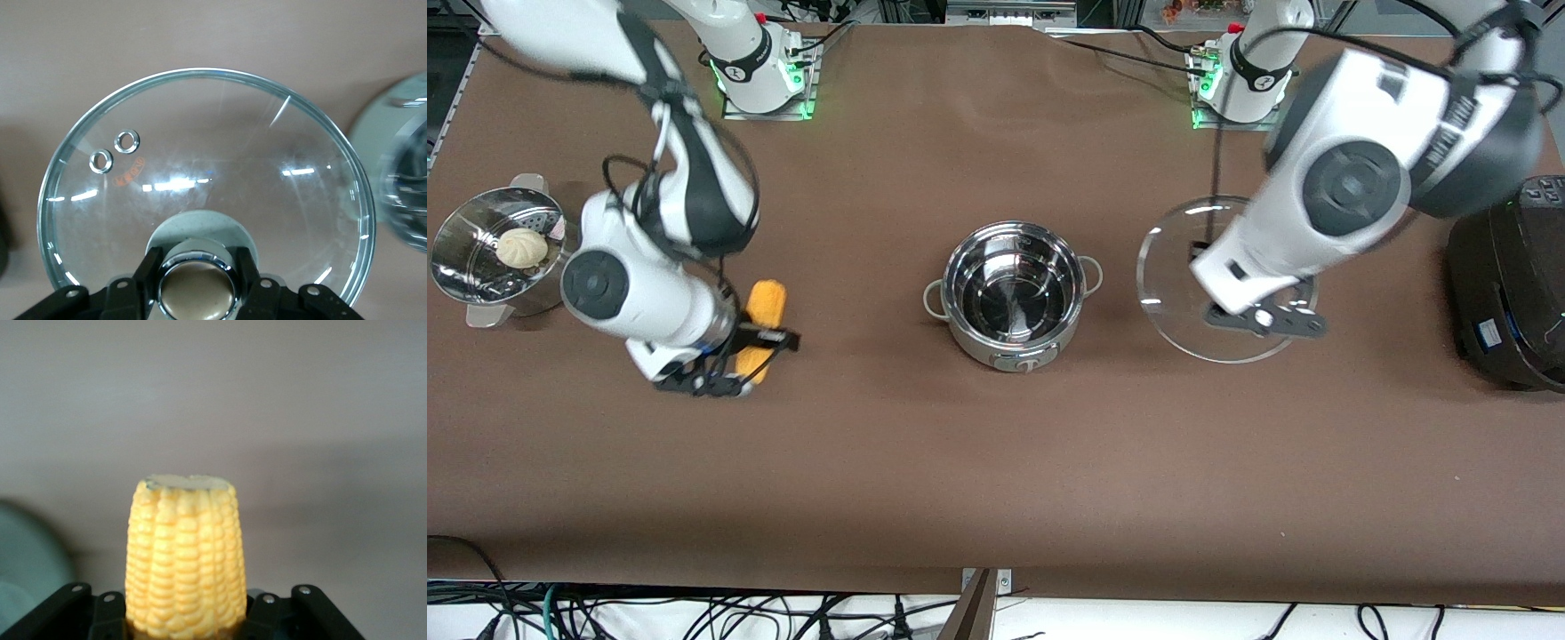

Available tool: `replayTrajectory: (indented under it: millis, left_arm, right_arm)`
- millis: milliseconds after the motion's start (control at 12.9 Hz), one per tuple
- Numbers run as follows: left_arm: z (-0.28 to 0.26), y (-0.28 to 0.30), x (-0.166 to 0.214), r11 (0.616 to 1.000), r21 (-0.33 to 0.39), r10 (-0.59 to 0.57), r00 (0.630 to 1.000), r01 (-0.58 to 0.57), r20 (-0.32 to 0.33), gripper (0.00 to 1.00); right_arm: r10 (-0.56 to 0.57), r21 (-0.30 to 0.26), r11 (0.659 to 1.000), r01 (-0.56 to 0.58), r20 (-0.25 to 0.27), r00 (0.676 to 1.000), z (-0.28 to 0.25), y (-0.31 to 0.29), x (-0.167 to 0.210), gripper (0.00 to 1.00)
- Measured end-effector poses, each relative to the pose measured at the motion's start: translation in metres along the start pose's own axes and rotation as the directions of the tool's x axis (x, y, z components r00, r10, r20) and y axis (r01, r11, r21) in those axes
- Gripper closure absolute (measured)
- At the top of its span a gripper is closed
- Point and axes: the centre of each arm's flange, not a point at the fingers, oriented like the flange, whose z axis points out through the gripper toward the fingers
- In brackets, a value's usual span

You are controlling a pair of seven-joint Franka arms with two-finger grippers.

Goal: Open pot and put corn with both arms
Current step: 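Carry the corn over the pot while the left gripper sets the lid down, then lower the corn into the pot and open the right gripper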

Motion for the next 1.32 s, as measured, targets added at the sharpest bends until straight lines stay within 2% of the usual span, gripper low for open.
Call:
replayTrajectory:
  millis: [78, 233, 388, 621, 698, 853, 1009, 1164, 1319]
  left_arm:
    - [0.025, -0.029, 0.013, 1.0, -0.011, 0.007, 1.0, -0.007, -0.008, 0.5]
    - [0.092, -0.076, 0.036, 0.999, -0.04, 0.026, 0.999, -0.028, -0.048, 0.5]
    - [0.176, -0.099, 0.041, 0.996, -0.064, 0.054, 0.996, -0.058, -0.069, 0.5]
    - [0.273, -0.101, 0.021, 0.992, -0.089, 0.079, 0.99, -0.089, -0.113, 0.5]
    - [0.287, -0.097, 0.015, 0.991, -0.093, 0.084, 0.989, -0.095, -0.12, 0.44]
    - [0.259, -0.099, 0.014, 0.992, -0.078, 0.081, 0.983, -0.095, -0.163, 0.23]
    - [0.17, -0.111, 0.0, 0.997, -0.035, 0.067, 0.975, -0.076, -0.214, 0.03]
    - [0.06, -0.116, -0.039, 0.998, -0.038, 0.033, 0.978, -0.042, -0.206, 0.0]
    - [-0.033, -0.119, -0.074, 0.998, -0.061, -0.04, 0.971, 0.026, -0.237, 0.0]
  right_arm:
    - [-0.016, 0.02, 1.0, 0.016, -0.008, 1.0, -0.022, -0.043, -0.018, 0.95]
    - [-0.036, 0.042, 0.998, 0.036, -0.014, 0.999, -0.03, -0.116, -0.05, 0.95]
    - [-0.028, 0.049, 0.998, 0.028, 0.002, 1.0, -0.008, -0.179, -0.078, 0.95]
    - [-0.006, 0.039, 0.999, 0.006, -0.006, 1.0, 0.049, -0.249, -0.104, 0.95]
    - [0.001, 0.032, 0.999, 0.0, -0.015, 1.0, 0.074, -0.265, -0.11, 0.95]
    - [0.009, 0.025, 1.0, -0.009, -0.026, 1.0, 0.115, -0.281, -0.113, 0.95]
    - [0.011, 0.02, 1.0, -0.011, -0.029, 1.0, 0.137, -0.281, -0.108, 0.95]
    - [0.018, 0.026, 1.0, -0.017, -0.034, 0.999, 0.145, -0.279, -0.102, 0.95]
    - [0.018, 0.031, 0.999, -0.017, -0.034, 0.999, 0.152, -0.28, -0.101, 0.95]
